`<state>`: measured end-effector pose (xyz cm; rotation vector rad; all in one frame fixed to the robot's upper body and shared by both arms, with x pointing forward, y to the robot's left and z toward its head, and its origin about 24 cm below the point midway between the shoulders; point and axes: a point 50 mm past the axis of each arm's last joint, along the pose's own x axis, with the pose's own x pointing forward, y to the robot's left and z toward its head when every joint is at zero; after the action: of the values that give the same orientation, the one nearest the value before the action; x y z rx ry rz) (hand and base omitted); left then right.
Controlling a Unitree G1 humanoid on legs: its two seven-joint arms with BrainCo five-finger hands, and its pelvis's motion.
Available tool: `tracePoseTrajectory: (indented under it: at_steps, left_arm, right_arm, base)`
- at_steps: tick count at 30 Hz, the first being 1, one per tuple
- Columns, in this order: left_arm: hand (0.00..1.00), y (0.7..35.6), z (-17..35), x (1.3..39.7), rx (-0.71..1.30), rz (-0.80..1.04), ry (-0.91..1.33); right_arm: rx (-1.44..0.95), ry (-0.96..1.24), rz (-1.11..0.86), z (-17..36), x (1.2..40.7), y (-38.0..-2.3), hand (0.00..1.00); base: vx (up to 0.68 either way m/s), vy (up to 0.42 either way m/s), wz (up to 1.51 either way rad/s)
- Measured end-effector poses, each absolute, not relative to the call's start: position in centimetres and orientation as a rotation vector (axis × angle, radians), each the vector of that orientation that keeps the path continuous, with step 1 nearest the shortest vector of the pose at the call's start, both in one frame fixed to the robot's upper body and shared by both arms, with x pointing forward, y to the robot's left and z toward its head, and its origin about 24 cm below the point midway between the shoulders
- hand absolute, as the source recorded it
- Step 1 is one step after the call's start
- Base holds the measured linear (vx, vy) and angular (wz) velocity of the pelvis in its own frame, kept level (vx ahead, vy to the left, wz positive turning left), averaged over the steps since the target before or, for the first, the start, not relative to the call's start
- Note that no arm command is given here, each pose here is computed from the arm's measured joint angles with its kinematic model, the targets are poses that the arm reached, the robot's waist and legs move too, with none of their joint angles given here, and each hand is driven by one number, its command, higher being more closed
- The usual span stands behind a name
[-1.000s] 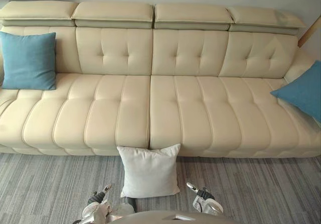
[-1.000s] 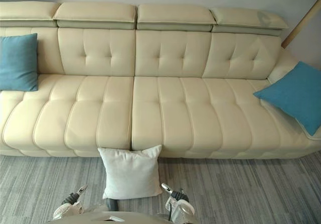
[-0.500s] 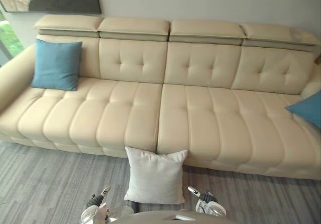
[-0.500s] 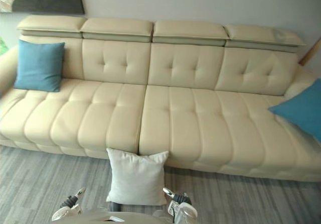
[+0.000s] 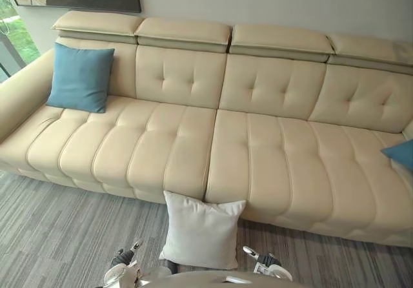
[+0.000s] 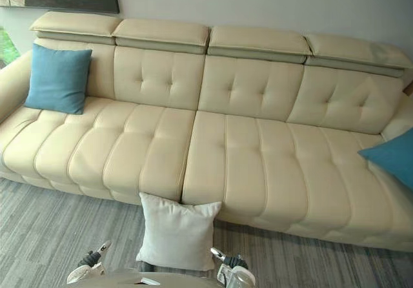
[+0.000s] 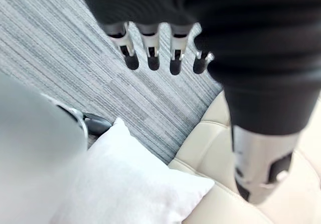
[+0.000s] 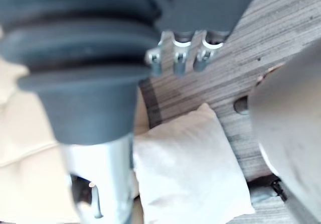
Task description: Pick up cushions and gather them together orderly.
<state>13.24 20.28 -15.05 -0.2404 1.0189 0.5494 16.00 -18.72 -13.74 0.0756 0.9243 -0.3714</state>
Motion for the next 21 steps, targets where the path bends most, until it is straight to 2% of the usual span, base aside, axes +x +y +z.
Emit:
tracePoseTrajectory:
  at_steps: [5, 10, 18, 21]
  left_arm:
    - [0.0, 20.5, -12.2, 19.2, -0.273, 0.573, 0.834]
    - [0.0, 22.4, -9.0, 22.8, -0.264, 0.598, 0.656]
    - [0.0, 24.6, -1.8, 29.6, -0.3, 0.622, 0.356]
    - [0.0, 25.4, 2.7, 32.4, -0.325, 0.623, 0.199]
  right_arm:
    - [0.016, 0.641, -0.36, -8.5, 23.9, -19.5, 0.0]
    - [-0.006, 0.473, -0.407, -4.7, 27.3, -21.1, 0.0]
    - [0.158, 0.185, -0.567, 3.1, 32.5, -23.9, 0.0]
    - [0.158, -0.014, -0.561, 9.0, 35.1, -24.3, 0.0]
  base:
    - [-0.22, 0.013, -0.27]
    - [-0.18, 0.011, -0.28]
    - [-0.11, 0.01, -0.07]
    - [-0.09, -0.01, -0.01]
